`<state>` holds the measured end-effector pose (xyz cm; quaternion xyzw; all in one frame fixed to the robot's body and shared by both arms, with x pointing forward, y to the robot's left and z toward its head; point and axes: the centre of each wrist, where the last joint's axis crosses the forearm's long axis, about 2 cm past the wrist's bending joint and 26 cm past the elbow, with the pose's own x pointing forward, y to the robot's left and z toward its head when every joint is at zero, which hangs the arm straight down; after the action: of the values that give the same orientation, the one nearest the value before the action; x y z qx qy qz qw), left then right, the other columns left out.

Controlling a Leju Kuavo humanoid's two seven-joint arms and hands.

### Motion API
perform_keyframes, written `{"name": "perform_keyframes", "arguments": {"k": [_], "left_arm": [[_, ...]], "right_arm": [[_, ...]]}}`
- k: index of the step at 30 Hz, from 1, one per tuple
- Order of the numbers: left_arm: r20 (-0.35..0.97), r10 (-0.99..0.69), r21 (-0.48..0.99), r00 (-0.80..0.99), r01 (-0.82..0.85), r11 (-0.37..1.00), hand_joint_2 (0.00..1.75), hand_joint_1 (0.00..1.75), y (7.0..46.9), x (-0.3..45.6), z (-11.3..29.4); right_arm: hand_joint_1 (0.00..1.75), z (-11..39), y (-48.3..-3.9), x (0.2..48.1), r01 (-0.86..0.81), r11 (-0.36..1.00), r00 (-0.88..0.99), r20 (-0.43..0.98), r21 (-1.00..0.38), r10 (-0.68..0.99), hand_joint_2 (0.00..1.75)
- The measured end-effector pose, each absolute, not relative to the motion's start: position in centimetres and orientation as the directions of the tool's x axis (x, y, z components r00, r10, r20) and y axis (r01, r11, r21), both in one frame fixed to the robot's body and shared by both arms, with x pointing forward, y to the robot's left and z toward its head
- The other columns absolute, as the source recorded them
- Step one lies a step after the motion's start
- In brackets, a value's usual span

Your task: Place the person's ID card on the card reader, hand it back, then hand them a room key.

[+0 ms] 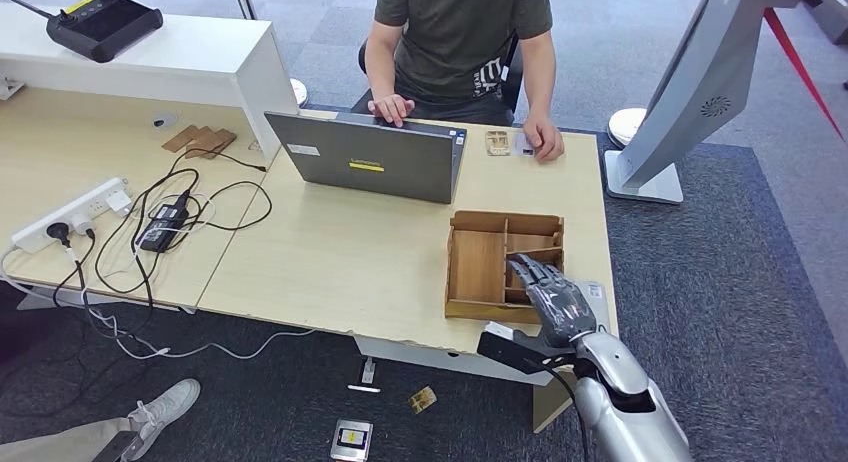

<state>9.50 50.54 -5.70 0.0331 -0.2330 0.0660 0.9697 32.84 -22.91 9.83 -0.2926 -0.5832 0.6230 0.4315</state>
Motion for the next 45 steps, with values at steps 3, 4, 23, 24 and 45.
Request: {"name": "perform_keyframes", "arguments": {"k": [3,4,23,24,45], "left_arm": [[0.455,0.11,0.034,0.884,-0.141,0.989,1.75,0.0,50.54,9.5,-5.71],[0.455,0.11,0.034,0.884,-0.141,0.989,1.75,0.0,50.54,9.5,-5.71],[0.453,0.107,0.036,0.885,-0.137,0.99,1.75,0.0,50.54,9.5,-5.71],[0.453,0.106,0.036,0.885,-0.137,0.99,1.75,0.0,50.54,9.5,-5.71],[0.452,0.103,0.037,0.886,-0.134,0.99,1.75,0.0,50.54,9.53,-5.7]], "right_arm": [[0.0,9.82,-22.94,32.85,-0.196,0.052,-0.456,0.138,-0.979,0.879,1.75],[0.0,9.82,-22.97,32.85,-0.196,0.051,-0.456,0.138,-0.979,0.879,1.75],[1.68,9.88,-23.31,32.95,-0.192,0.054,-0.448,0.136,-0.98,0.884,1.75],[1.7,9.88,-23.32,32.95,-0.191,0.054,-0.448,0.136,-0.98,0.884,1.75],[1.75,10.28,-23.16,32.85,-0.176,0.079,-0.464,0.153,-0.981,0.873,1.75]]}}
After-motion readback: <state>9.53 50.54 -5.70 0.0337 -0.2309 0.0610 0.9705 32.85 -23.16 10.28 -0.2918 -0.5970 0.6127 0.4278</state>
